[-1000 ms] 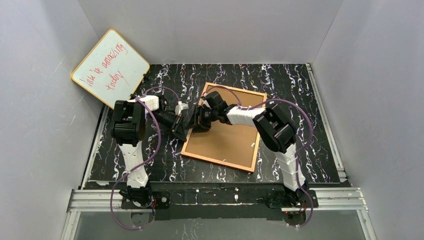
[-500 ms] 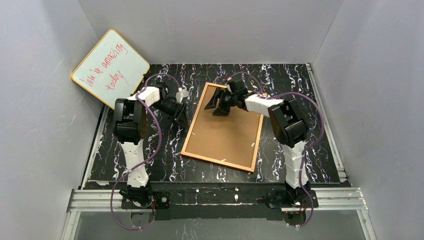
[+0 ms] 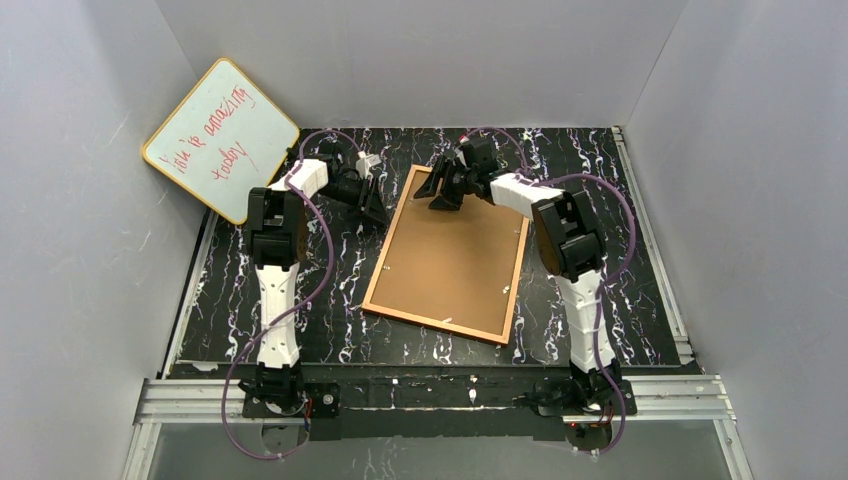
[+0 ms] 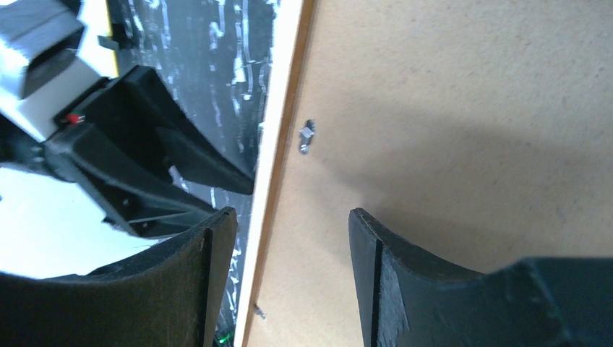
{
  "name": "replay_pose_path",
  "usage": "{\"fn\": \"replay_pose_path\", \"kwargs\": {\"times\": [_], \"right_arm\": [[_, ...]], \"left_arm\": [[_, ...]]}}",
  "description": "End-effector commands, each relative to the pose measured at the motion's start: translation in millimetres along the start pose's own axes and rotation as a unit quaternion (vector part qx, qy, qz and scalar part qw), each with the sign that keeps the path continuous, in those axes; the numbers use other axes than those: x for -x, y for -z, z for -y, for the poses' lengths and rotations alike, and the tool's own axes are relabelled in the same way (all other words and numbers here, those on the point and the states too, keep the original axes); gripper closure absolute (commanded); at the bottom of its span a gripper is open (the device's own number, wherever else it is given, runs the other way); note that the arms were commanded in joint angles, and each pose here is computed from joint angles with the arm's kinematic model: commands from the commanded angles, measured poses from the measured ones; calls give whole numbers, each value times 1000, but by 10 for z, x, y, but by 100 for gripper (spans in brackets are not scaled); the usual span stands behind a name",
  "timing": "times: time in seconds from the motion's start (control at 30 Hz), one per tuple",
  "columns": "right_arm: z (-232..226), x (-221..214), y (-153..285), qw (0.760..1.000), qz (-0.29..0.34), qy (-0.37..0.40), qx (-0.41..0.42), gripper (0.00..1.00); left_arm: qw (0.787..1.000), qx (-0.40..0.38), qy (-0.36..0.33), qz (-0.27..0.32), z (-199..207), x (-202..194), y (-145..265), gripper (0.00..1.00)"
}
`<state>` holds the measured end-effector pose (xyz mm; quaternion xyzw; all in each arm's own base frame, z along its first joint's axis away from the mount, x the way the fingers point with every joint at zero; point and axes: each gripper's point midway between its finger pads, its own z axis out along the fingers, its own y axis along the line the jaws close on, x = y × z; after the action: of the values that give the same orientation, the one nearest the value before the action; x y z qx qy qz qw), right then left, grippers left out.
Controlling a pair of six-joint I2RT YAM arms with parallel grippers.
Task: Put the photo into the frame
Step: Install the photo frame at the center of the board.
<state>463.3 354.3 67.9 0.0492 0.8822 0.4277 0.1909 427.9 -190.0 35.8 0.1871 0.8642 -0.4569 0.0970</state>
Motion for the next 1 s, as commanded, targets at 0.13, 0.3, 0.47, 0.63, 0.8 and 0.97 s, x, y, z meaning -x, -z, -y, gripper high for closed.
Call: {"fn": "replay_pose_path", "kwargs": {"times": [0.13,0.3,0.47,0.63,0.8,0.97], "right_arm": [[64,68,-239,1000,-10,-10,9,36],[75,68,-328,1000,-11,-17,16,37],[61,108,-386,1000,-9,-18,23,38],[-3,109,-479,999,-13,-21,33,40],[-91,51,-578,999,-22,-20,41,41],[-139,-3,-609,998,-29,-23,45,42]], "left_arm": [[1000,3,4,-28,-28,-186,-139,71],[999,19,-7,-49,-69,-318,-220,73],[998,23,-12,-58,-96,-357,-273,76],[998,27,-15,-62,-113,-390,-276,78],[997,26,-19,-67,-93,-444,-276,80],[997,30,-21,-69,-106,-465,-265,80]]}}
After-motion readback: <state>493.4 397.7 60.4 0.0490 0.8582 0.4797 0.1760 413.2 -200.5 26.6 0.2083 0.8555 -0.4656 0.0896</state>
